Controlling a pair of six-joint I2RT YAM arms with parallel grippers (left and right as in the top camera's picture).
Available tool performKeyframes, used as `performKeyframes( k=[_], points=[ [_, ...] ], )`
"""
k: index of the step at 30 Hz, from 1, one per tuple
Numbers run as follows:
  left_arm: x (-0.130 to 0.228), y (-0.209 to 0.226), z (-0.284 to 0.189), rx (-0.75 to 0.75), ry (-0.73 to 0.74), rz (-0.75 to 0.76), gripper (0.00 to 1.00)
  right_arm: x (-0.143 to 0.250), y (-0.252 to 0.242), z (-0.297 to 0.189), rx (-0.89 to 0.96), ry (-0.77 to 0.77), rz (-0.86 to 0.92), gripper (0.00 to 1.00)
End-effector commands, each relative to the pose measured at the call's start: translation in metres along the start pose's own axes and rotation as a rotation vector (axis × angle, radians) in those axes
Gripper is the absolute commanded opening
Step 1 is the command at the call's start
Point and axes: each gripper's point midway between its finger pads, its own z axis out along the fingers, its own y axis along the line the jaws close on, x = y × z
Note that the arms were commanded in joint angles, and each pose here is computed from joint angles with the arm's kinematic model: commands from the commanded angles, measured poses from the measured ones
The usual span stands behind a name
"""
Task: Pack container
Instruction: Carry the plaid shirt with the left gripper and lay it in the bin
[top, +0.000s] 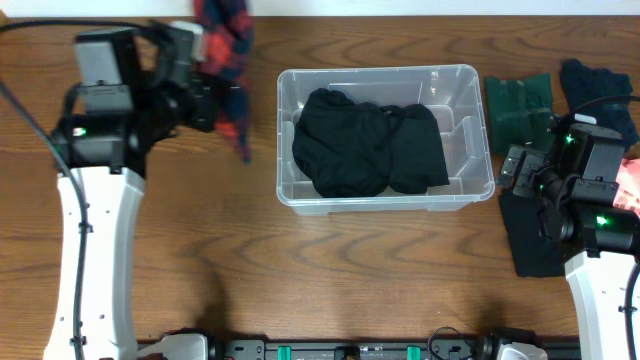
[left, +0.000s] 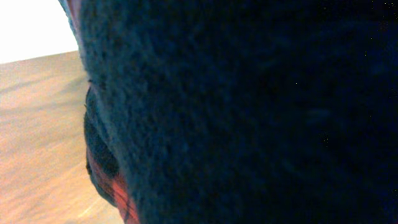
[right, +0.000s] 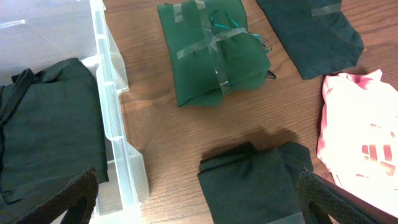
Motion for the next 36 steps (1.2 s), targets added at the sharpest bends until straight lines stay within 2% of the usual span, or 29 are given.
performKeyframes(
  k=[1, 12, 15, 17, 19, 23, 27, 32, 34, 36],
  points=[
    [-0.025, -0.049, 0.000, 0.168, -0.076, -0.024, 0.06, -0.008, -0.001, -0.004, 0.002, -0.018, 0.018, 0.99],
    [-0.059, -0.070, 0.025, -0.063, -0.227, -0.388, 0.06, -0.008, -0.002, -0.004, 0.002, -0.019, 0.017, 0.99],
    [-0.059, -0.081, 0.029, -0.081, -0.234, -0.357, 0.06, -0.008, -0.001, -0.004, 0.002, -0.018, 0.017, 0.99],
    [-0.055, -0.093, 0.033, -0.064, -0.213, -0.274, 0.06, -0.008, -0.002, -0.004, 0.002, -0.018, 0.017, 0.99],
    [-0.049, -0.110, 0.037, -0.023, -0.177, -0.114, 0.06, -0.008, -0.002, -0.004, 0.002, -0.019, 0.017, 0.99],
    [-0.020, -0.144, 0.042, 0.092, -0.068, 0.296, 0.05, -0.008, -0.001, -0.004, 0.002, -0.018, 0.017, 0.99],
    [0.018, -0.144, 0.044, 0.117, 0.059, 0.734, 0.06, -0.008, -0.001, -0.004, 0.002, -0.018, 0.017, 0.99],
    [0.043, -0.137, 0.052, 0.173, 0.142, 1.174, 0.06, -0.006, -0.002, -0.004, 0.002, -0.014, 0.017, 0.99],
    [0.043, -0.131, 0.059, 0.154, 0.154, 1.277, 0.06, -0.006, -0.002, -0.004, 0.003, -0.012, 0.016, 0.99],
    [0.039, -0.126, 0.070, 0.130, 0.156, 1.311, 0.06, -0.006, -0.002, -0.004, 0.003, -0.010, 0.016, 0.99]
  ],
)
